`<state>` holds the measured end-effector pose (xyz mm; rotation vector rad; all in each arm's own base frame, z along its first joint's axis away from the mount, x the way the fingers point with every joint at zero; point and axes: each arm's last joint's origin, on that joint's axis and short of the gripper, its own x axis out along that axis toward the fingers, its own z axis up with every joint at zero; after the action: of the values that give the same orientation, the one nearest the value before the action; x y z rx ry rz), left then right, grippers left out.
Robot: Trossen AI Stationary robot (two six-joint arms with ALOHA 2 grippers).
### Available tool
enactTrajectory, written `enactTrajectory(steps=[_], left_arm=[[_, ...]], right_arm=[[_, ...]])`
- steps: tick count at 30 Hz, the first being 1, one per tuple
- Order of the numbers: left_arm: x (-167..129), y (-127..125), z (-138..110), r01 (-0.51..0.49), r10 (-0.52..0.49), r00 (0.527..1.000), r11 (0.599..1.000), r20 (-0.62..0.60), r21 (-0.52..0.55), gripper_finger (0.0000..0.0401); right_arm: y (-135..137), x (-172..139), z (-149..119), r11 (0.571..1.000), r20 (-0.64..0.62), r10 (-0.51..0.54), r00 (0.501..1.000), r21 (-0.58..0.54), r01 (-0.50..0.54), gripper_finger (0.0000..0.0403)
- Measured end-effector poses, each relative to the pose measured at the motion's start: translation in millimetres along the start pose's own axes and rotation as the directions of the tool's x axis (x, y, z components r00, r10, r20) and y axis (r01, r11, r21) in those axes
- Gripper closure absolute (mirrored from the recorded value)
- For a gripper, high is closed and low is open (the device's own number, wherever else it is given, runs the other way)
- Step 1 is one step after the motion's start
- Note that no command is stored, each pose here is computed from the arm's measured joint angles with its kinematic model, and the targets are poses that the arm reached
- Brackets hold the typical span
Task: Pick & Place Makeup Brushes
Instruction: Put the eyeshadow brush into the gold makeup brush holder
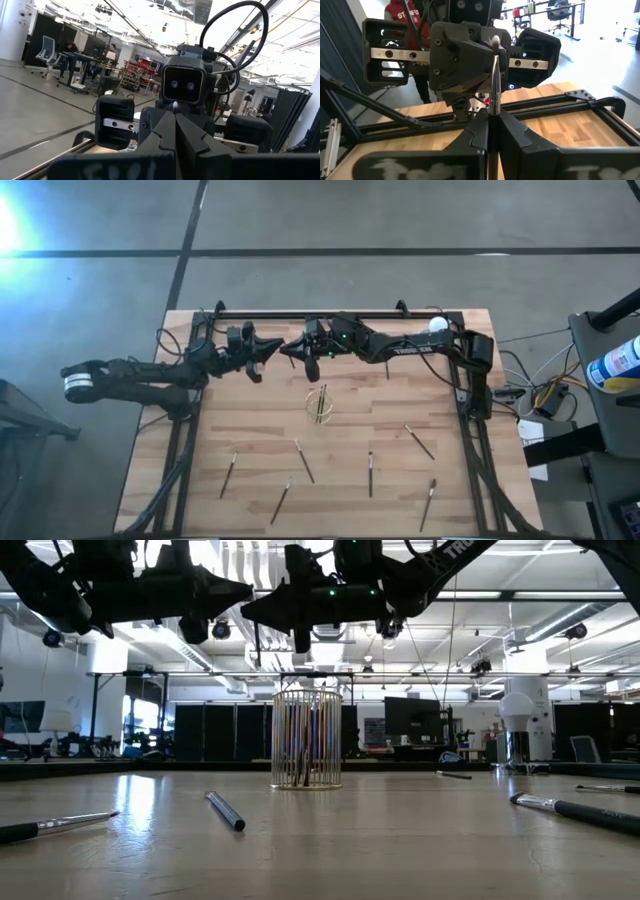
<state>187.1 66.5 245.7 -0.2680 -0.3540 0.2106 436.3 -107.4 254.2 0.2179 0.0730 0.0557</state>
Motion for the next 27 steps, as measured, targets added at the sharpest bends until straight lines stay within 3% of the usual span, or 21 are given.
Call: enactTrajectory(steps=[21,27], left_arm=[[0,0,-1,0.004,-0.005,1.0,1.0,-0.015,-0.026,0.04],[-1,-1,1,0.005,-0.005,1.0,0.999,-0.005,-0.048,0.0374]], right_arm=[[3,-5,4,1.0,-0.048,0.008,0.999,-0.013,-0.008,0.0389],[6,-15,5,0.999,-0.062,0.002,0.998,-0.032,-0.004,0.039]])
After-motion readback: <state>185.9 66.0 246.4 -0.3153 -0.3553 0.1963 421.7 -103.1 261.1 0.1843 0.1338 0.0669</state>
